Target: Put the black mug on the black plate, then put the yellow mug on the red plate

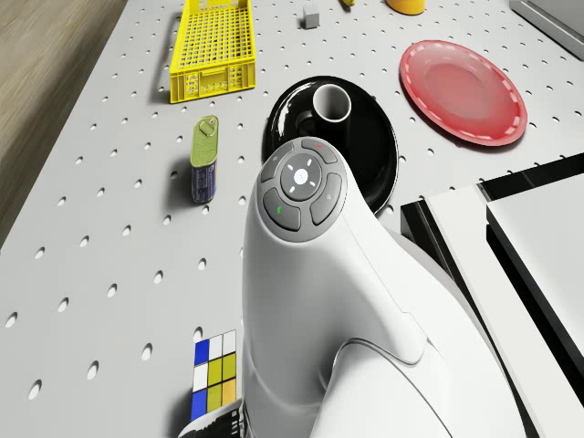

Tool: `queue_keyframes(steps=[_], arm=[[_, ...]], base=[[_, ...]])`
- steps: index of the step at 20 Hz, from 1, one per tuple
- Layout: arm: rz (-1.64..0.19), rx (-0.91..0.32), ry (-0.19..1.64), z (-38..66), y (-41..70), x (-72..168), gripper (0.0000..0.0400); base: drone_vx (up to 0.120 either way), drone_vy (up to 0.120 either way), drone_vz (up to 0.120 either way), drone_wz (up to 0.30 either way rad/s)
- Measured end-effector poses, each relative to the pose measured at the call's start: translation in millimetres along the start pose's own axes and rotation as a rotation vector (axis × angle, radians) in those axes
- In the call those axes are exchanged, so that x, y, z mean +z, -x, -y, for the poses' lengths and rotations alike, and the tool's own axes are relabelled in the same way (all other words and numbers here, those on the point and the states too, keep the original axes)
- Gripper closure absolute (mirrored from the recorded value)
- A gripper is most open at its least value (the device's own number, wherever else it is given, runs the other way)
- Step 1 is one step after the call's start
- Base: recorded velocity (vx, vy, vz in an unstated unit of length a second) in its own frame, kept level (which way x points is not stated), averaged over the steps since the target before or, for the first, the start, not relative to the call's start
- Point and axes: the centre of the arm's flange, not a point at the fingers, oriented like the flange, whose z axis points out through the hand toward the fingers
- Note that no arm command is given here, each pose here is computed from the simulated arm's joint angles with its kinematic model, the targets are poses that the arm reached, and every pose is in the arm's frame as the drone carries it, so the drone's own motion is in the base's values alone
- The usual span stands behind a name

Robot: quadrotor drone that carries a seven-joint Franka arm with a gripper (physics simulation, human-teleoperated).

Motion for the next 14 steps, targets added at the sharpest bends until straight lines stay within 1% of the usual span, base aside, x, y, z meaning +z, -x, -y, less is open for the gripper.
queue_keyframes(steps=[14], arm=[[0.000,-0.409,0.000,0.0,0.0,0.0,0.0300]], base=[[0.000,0.000,0.000,-0.300]])
